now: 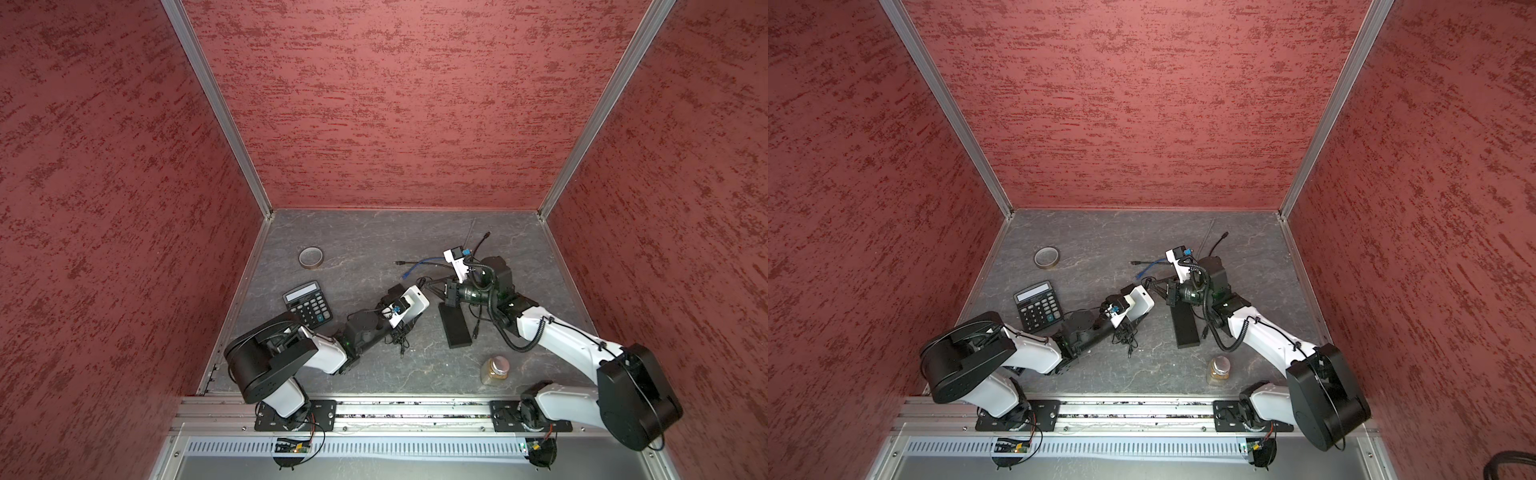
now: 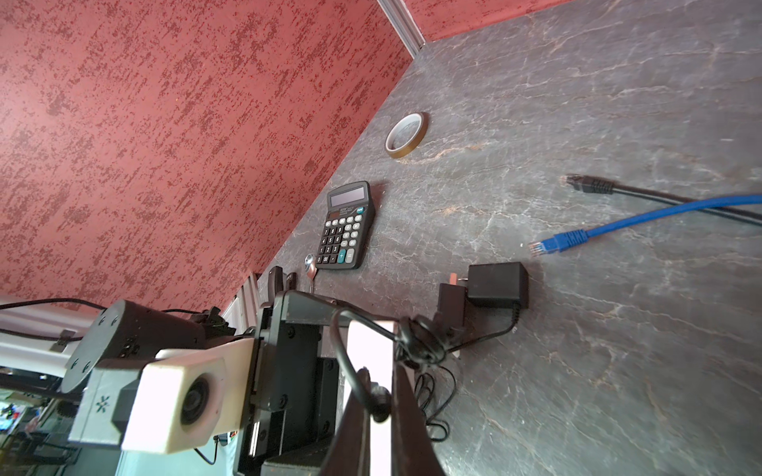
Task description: Insert the plug into the switch port
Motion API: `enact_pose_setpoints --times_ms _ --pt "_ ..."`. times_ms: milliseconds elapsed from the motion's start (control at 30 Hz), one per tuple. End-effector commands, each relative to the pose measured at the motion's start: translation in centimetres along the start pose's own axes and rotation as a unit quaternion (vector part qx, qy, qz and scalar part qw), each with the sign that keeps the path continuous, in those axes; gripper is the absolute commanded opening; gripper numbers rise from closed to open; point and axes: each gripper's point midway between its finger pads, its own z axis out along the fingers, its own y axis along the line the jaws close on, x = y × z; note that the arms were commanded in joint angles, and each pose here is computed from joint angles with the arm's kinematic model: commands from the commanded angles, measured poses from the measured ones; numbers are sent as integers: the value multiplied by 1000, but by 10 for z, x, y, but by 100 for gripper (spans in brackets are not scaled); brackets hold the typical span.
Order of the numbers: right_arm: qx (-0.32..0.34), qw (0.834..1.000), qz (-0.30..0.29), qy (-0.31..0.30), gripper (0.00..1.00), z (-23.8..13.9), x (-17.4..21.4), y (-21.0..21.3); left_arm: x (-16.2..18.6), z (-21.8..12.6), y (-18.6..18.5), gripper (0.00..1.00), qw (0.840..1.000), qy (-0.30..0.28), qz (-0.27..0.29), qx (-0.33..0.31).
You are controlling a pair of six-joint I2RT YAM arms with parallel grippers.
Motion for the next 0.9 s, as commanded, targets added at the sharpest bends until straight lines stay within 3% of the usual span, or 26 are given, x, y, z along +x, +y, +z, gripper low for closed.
enact_pose_setpoints --times_ms 0,533,867 --pt "-19 1000 -13 8 8 -3 4 13 -19 4 0 49 999 -33 10 2" --pt "-6 999 -13 43 8 9 21 7 -25 6 -3 49 999 -39 17 8" --pt "36 998 -10 44 7 13 24 -9 -36 3 -8 49 998 -53 24 16"
